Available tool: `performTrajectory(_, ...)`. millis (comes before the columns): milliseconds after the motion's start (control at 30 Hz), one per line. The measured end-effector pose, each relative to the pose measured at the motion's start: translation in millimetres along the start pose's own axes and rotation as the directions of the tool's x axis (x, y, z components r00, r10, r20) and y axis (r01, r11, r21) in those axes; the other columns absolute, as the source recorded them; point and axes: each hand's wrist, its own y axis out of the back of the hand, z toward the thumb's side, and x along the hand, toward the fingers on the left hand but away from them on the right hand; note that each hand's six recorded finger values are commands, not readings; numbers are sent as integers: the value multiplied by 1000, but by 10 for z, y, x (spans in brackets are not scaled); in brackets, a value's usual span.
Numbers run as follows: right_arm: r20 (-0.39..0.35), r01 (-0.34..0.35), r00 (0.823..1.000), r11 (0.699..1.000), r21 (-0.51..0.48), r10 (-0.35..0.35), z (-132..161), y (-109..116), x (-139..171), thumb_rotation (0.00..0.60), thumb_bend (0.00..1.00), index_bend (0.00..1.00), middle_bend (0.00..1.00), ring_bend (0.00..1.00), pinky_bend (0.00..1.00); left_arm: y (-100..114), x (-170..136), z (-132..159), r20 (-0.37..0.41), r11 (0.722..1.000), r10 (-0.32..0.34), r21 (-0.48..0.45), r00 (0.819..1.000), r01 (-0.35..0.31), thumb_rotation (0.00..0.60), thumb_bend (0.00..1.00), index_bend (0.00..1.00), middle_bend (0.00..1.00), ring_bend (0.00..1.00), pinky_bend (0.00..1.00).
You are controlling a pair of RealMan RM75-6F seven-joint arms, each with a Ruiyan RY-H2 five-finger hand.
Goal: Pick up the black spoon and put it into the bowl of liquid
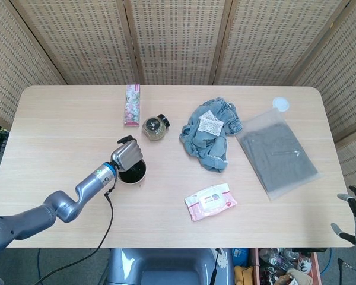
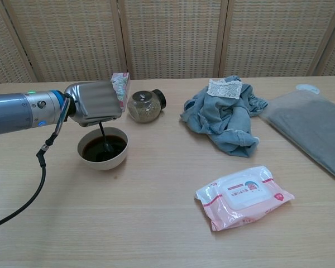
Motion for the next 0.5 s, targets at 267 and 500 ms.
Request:
performTrajectory(267,-28,4,1000,1000,-5,-4,64,-7,-27,600,295,328,219,146,273,35,-199,49,28,999,30,-18,999,-29,600,470,735,681,506,619)
performTrajectory(500,-87,11,996,1000,-12,-12,220,4,-15,600,295,328,220,145,273,134,-88,86,25,999,39,-30,999,-38,600,470,735,681,506,619)
